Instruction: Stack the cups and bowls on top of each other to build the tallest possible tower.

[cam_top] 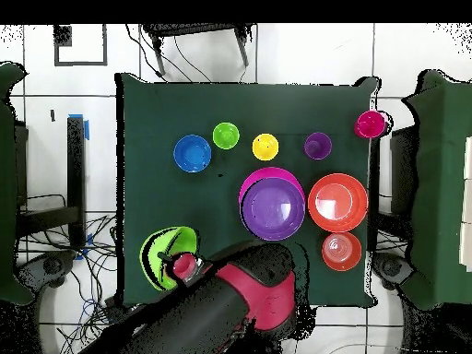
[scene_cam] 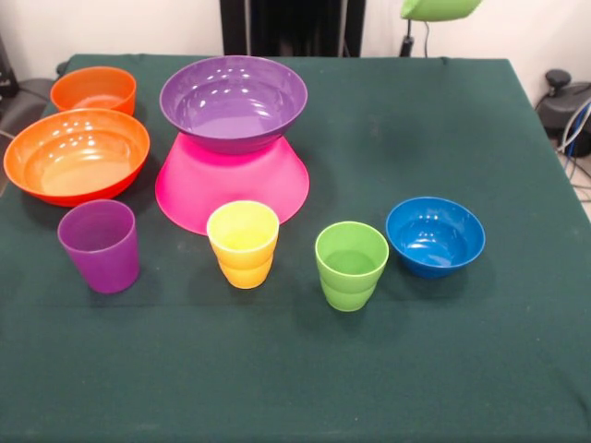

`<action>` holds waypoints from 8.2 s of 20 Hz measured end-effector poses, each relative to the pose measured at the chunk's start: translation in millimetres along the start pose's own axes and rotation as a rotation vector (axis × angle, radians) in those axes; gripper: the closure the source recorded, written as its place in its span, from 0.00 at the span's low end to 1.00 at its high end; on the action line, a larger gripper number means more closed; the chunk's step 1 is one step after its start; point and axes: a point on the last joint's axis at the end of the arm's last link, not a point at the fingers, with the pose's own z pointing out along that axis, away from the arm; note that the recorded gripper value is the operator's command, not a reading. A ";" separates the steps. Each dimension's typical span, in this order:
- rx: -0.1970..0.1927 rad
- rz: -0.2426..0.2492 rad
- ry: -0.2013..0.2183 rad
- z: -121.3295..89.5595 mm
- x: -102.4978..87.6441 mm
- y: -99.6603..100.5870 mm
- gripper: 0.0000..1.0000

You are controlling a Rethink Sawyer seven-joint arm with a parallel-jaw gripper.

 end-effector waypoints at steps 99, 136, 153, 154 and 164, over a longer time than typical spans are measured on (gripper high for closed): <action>0.481 -0.045 -0.482 109.6 -100.2 -117.1 1.00; 0.511 -0.032 -0.432 110.4 -82.1 -151.2 0.00; 0.508 -0.019 -0.409 107.2 -63.4 -164.4 0.00; 0.506 -0.019 -0.411 106.5 -62.8 -163.2 0.00; 0.459 -0.028 -0.427 98.6 -56.3 -138.7 0.00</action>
